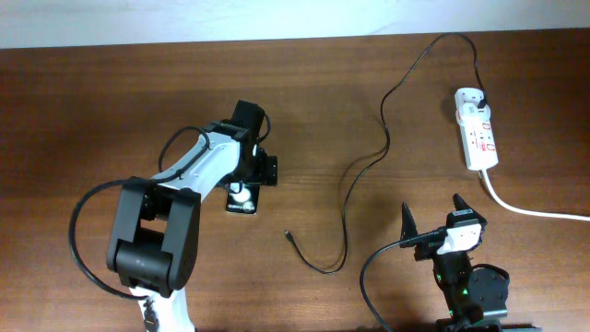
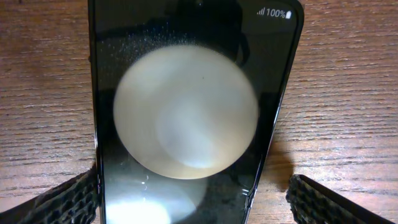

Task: Plug charger to phone and switch on socket
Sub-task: 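Hold the phone upright with the left gripper, bottom edge down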

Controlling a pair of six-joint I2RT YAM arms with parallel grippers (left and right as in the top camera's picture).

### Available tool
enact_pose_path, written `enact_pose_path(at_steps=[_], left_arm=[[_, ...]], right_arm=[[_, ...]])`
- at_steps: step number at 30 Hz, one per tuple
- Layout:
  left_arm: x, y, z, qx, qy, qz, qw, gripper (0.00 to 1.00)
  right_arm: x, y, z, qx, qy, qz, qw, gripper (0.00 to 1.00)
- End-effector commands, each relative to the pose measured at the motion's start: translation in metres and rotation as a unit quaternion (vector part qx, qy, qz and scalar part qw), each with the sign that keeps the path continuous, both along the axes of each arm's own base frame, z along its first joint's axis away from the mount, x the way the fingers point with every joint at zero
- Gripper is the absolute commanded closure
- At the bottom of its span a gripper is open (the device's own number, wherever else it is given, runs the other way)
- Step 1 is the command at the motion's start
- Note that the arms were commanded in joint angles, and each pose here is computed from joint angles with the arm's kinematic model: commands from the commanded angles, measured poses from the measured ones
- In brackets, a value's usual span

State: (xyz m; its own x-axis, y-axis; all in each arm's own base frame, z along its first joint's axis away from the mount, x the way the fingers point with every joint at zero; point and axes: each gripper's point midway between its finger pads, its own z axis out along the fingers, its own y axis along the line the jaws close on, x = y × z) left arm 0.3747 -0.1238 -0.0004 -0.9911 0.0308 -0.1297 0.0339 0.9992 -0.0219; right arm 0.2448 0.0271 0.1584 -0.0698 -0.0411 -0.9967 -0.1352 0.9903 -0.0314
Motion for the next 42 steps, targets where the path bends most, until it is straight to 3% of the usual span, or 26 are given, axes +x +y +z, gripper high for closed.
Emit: enact_pose_path(at_steps=[1, 26, 28, 31, 34, 38, 40, 42], left_arm=[[-0.011, -0.003, -0.011, -0.008, 0.02, -0.001, 1.0, 0.01], [-0.011, 0.002, -0.015, 0.004, 0.004, -0.001, 1.0, 0.01], [-0.015, 0.003, -0.017, 0.006, 0.011, 0.0, 1.0, 0.16], [-0.021, 0.005, -0.017, 0.01, 0.025, 0.008, 1.0, 0.28], [-0.024, 0.006, -0.018, 0.007, 0.031, 0.06, 0.998, 0.23], [-0.015, 0.007, -0.017, 0.012, 0.01, 0.049, 0.999, 0.05], [-0.013, 0.011, -0.017, 0.026, 0.005, 0.035, 0.999, 0.05], [-0.014, 0.012, -0.017, 0.028, 0.007, 0.035, 0.999, 0.14]], right_arm=[[0.0, 0.001, -0.002, -0.002, 0.0, 0.002, 1.0, 0.01], [0.0, 0.001, -0.002, -0.002, 0.0, 0.002, 1.0, 0.01], [0.0, 0.001, -0.002, -0.002, 0.0, 0.002, 1.0, 0.01], [0.0, 0.001, -0.002, -0.002, 0.0, 0.002, 1.0, 0.01], [0.0, 0.001, -0.002, -0.002, 0.0, 0.002, 1.0, 0.01], [0.0, 0.001, -0.002, -0.002, 0.0, 0.002, 1.0, 0.01], [0.0, 0.001, -0.002, -0.002, 0.0, 0.002, 1.0, 0.01], [0.0, 0.001, -0.002, -0.002, 0.0, 0.002, 1.0, 0.02]])
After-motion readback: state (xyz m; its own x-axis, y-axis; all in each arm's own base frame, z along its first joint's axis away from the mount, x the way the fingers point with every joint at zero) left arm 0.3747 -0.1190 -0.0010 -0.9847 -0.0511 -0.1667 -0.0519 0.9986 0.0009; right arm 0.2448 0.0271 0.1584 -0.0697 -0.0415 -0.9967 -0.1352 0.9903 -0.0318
